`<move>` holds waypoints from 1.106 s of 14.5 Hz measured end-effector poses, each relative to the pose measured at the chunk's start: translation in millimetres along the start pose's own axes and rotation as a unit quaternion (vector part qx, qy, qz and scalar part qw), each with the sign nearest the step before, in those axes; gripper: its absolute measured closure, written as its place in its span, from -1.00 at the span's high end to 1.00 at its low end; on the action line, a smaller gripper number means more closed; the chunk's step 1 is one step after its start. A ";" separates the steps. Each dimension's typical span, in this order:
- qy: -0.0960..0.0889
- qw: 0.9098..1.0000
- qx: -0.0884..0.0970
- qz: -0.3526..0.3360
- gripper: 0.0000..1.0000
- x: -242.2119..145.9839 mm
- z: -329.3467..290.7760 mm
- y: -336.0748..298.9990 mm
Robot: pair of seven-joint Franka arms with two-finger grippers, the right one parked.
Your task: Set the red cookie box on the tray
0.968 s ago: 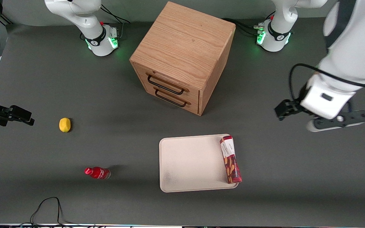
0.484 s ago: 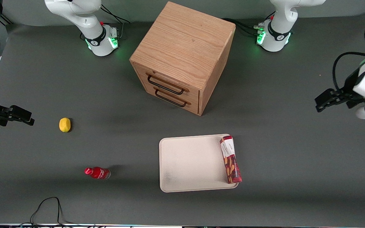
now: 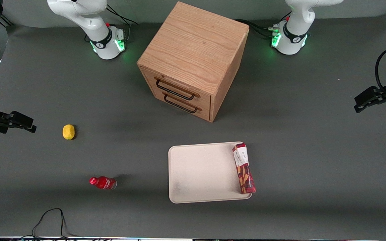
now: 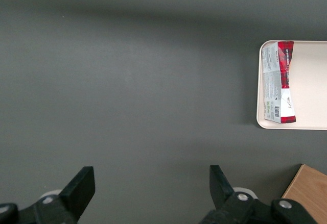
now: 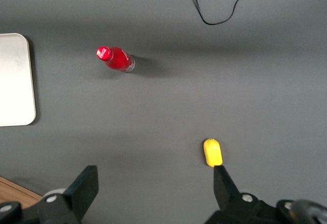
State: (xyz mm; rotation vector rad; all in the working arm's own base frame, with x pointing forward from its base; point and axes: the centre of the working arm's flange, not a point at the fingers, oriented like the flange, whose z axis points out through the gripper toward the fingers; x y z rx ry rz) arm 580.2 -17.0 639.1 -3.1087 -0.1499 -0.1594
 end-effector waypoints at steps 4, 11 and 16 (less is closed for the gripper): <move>0.002 1.000 -0.005 0.004 1.00 -3.4 -4.2 8.1; -0.026 1.000 -0.005 0.006 1.00 -10.9 3.2 20.1; -0.033 0.999 -0.004 0.002 1.00 -12.3 3.9 15.7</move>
